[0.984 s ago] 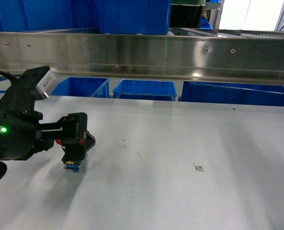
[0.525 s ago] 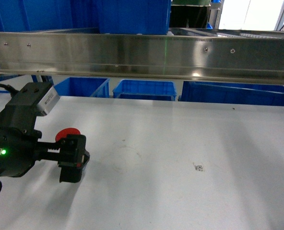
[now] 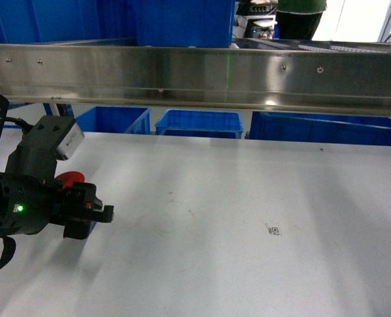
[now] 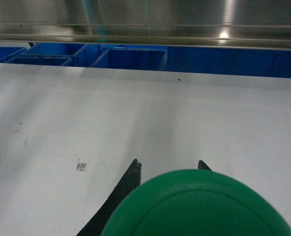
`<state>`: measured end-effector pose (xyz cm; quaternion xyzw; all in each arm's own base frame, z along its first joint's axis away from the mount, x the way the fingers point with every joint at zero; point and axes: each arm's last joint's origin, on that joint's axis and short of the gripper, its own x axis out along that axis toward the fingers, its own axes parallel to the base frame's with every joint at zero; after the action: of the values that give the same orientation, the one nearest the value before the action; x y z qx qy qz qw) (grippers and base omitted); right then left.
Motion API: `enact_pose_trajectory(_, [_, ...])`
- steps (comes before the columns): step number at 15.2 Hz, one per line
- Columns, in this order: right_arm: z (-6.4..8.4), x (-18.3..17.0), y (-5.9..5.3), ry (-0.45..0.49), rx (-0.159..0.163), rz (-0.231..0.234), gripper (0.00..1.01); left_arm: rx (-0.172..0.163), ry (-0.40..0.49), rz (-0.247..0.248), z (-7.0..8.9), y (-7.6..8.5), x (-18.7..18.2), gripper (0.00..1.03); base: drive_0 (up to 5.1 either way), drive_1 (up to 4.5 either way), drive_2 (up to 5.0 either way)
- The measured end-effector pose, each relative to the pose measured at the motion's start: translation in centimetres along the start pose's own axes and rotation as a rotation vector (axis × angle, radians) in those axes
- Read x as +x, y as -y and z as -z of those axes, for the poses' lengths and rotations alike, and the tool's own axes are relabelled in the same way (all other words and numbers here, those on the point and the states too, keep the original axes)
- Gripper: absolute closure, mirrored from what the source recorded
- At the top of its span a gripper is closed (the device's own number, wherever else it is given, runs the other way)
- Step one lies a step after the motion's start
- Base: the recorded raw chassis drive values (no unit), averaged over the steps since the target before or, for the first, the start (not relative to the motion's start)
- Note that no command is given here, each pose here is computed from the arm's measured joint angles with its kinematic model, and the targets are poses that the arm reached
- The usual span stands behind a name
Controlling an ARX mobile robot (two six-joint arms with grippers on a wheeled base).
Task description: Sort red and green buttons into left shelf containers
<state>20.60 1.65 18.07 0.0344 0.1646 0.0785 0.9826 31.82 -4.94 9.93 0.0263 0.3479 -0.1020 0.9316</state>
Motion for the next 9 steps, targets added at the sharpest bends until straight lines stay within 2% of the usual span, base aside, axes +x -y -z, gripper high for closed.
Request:
enact_pose_trajectory(1, [0.0, 0.0, 0.0, 0.0, 0.0, 0.0, 0.74, 0.004, 0.01, -0.004, -0.1, 0.0, 0.0, 0.71, 0.0, 0.0, 0.0])
enact_pose_trajectory(6, [0.0, 0.0, 0.0, 0.0, 0.0, 0.0, 0.74, 0.015, 0.055, -0.015, -0.5, -0.1, 0.0, 0.75, 0.0, 0.0, 0.0])
enact_pose_trajectory(9, [0.0, 0.0, 0.0, 0.0, 0.0, 0.0, 0.74, 0.015, 0.146, -0.039, -1.5, -0.5, -0.1, 0.76, 0.0, 0.0, 0.0])
